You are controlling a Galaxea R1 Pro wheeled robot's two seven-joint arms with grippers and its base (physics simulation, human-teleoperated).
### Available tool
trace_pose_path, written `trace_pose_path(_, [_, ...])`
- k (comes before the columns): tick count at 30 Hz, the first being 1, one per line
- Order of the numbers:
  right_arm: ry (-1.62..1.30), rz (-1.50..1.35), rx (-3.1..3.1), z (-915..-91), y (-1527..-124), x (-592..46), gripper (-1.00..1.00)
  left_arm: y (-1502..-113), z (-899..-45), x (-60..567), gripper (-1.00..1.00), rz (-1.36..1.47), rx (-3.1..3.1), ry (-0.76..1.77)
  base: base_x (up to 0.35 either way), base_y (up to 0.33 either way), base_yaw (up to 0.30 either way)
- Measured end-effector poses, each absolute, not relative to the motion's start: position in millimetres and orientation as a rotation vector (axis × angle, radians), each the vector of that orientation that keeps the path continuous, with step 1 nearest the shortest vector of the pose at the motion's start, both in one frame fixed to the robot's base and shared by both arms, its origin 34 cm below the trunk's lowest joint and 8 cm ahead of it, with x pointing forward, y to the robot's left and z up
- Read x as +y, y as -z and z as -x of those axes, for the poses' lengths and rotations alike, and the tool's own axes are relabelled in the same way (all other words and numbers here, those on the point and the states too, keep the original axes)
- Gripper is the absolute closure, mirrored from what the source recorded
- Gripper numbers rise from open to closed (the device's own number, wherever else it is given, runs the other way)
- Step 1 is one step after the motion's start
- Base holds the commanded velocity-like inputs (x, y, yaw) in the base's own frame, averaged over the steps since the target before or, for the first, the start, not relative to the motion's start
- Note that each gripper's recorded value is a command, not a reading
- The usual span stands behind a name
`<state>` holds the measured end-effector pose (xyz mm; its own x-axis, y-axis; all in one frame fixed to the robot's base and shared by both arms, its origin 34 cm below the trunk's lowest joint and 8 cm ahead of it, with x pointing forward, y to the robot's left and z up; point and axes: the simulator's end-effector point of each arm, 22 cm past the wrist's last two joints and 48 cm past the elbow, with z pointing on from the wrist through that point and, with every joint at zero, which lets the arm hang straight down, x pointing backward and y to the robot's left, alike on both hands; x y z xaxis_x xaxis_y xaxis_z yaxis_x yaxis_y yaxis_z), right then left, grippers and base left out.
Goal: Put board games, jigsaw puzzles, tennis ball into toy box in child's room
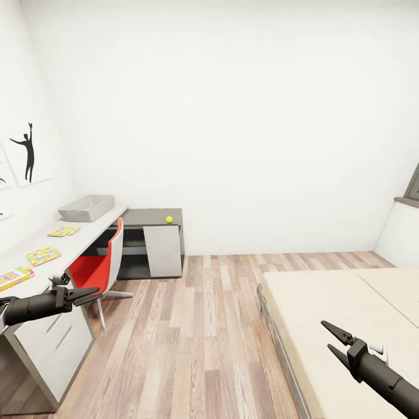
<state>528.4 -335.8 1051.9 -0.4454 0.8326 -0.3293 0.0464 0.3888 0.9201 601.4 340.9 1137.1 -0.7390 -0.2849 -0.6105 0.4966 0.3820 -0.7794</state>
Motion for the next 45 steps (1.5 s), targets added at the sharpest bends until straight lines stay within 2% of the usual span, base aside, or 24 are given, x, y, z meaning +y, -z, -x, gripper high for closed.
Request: trace_pose_path(45, [-1.146,-0.769,1.788,-528.2,-1051.4,-335.9,-1.0,-1137.0,-601.2,340.8,-1.0,-0.182,1.944,1.425,-0.008,0.0,0.0])
